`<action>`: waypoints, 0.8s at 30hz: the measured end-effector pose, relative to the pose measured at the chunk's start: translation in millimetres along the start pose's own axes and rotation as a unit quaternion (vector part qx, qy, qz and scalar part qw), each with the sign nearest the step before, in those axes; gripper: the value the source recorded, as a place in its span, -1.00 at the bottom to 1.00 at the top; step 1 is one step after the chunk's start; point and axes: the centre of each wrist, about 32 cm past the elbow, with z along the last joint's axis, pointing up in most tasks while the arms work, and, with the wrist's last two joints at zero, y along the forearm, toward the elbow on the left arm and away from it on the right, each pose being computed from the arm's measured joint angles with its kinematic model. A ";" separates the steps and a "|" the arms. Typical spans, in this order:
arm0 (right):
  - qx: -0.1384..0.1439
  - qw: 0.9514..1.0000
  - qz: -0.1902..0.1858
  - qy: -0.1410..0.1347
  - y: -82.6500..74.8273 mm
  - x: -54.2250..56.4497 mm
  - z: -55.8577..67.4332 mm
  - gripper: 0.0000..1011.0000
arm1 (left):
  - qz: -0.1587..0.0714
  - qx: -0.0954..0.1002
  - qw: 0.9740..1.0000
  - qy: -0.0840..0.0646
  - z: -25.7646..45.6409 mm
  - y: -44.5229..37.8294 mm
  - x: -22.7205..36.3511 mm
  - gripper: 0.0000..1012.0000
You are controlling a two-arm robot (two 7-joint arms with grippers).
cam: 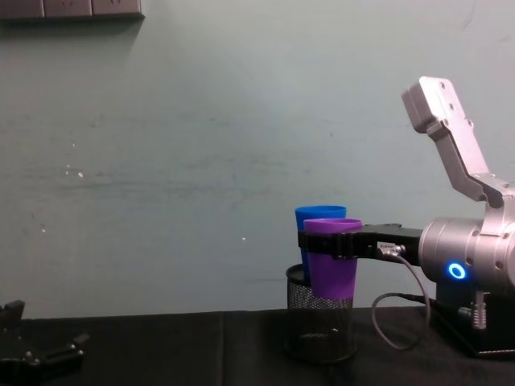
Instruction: Pick up one cup with a gripper and tap it against the other cup.
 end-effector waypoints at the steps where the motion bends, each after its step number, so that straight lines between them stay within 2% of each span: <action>1: 0.000 1.000 0.000 0.000 0.0 0.0 0.0 0.47 | 0.000 0.000 1.000 0.000 0.0 0.0 0.0 0.98; 24: 0.000 1.000 0.000 -0.001 0.0 -0.1 0.0 0.47 | 0.000 0.000 1.000 0.000 0.0 0.0 0.0 0.98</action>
